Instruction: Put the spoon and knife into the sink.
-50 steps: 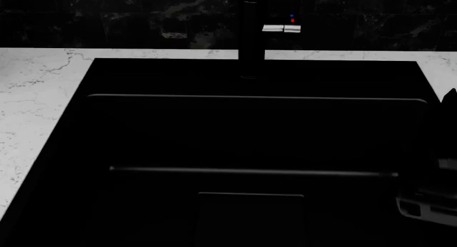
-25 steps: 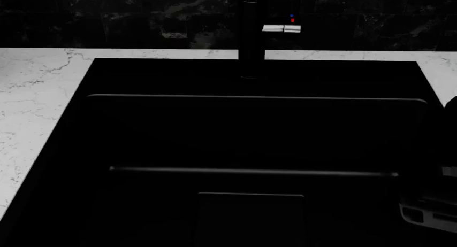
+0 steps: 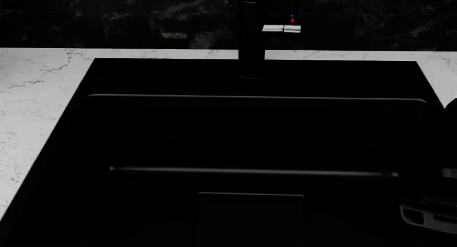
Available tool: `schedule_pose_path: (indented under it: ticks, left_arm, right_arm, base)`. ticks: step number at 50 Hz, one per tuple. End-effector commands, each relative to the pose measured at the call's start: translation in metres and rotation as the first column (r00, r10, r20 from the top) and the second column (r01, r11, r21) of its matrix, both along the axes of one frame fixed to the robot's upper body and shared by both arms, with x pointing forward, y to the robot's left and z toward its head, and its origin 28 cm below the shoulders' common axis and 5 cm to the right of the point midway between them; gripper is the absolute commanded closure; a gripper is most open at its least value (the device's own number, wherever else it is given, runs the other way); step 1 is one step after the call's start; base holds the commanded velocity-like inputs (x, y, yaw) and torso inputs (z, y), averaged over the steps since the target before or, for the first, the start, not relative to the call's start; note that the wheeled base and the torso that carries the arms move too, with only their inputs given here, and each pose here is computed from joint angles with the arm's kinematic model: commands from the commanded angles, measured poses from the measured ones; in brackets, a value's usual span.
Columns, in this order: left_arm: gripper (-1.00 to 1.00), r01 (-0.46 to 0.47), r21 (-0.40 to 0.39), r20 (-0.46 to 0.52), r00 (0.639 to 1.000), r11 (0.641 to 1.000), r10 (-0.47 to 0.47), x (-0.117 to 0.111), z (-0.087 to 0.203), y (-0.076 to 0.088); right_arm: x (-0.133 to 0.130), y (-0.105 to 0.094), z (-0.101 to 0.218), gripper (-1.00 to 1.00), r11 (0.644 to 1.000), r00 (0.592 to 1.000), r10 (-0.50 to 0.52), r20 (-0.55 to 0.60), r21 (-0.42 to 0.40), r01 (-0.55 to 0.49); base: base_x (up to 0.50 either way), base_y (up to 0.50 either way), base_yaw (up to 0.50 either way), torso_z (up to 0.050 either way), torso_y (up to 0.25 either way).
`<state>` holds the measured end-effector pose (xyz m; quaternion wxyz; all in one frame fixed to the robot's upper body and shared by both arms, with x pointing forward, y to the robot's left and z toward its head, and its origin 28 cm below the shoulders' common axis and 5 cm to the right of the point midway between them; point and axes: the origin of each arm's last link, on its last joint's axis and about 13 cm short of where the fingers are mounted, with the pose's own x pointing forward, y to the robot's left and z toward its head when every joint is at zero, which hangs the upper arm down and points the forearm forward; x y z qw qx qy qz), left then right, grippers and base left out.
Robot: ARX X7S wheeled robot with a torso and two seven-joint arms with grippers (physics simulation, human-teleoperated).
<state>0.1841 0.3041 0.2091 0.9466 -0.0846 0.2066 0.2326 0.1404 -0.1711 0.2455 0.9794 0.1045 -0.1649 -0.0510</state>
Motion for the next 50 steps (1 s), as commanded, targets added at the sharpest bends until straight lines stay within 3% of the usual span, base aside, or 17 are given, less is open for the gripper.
schedule_pose_path:
  ticks: [1, 27, 42, 45, 46, 47, 50]
  left_arm:
    - [-1.00, -0.023, -0.021, -0.011, 1.000, 1.000, 0.023, 0.008, -0.012, 0.005]
    - [-1.00, -0.034, -0.038, -0.079, 0.996, 0.999, 0.031, 0.009, -0.035, 0.007]
    - [-1.00, -0.044, -0.096, -0.108, 0.994, 0.994, 0.033, 0.004, -0.051, 0.007]
    - [-1.00, -0.032, -0.138, -0.093, 0.996, 0.990, 0.020, 0.003, -0.053, 0.006]
    - [1.00, -0.040, -0.136, -0.099, 0.995, 0.990, 0.026, 0.003, -0.053, 0.006]
    - [1.00, -0.058, -0.138, -0.063, 0.997, 0.989, 0.049, 0.003, -0.050, 0.007]
    - [1.00, -0.053, -0.120, -0.080, 0.996, 0.991, 0.044, 0.004, -0.048, 0.005]
  right_arm:
    - [-0.001, 0.001, 0.003, -1.00, 1.000, 0.999, 0.026, 0.035, -0.015, -0.025]
    - [-0.001, -0.001, -0.003, -1.00, 1.000, 0.999, 0.020, 0.025, -0.005, -0.020]
    - [-0.001, -0.001, -0.003, -1.00, 1.000, 0.999, 0.022, 0.026, 0.001, -0.022]
    - [-0.001, -0.001, -0.003, -1.00, 1.000, 0.999, 0.022, 0.027, 0.003, -0.022]
    - [0.000, -0.001, -0.003, -1.00, 1.000, 0.999, 0.022, 0.027, 0.003, -0.022]
    - [-0.001, -0.001, -0.002, -1.00, 1.000, 0.999, 0.022, 0.027, 0.004, -0.022]
    - [-0.001, -0.001, -0.003, -1.00, 1.000, 1.000, 0.018, 0.025, 0.005, -0.019]
  base:
    - [0.00, 0.00, 0.00, 0.000, 0.000]
    - [0.00, 0.00, 0.00, 0.000, 0.000]
    - [0.00, 0.00, 0.00, -0.001, 0.000]
    - [0.00, 0.00, 0.00, 0.000, 0.000]
    - [0.00, 0.00, 0.00, -0.010, 0.000]
    - [0.00, 0.00, 0.00, 0.000, 0.000]
    - [0.00, 0.00, 0.00, 0.000, 0.000]
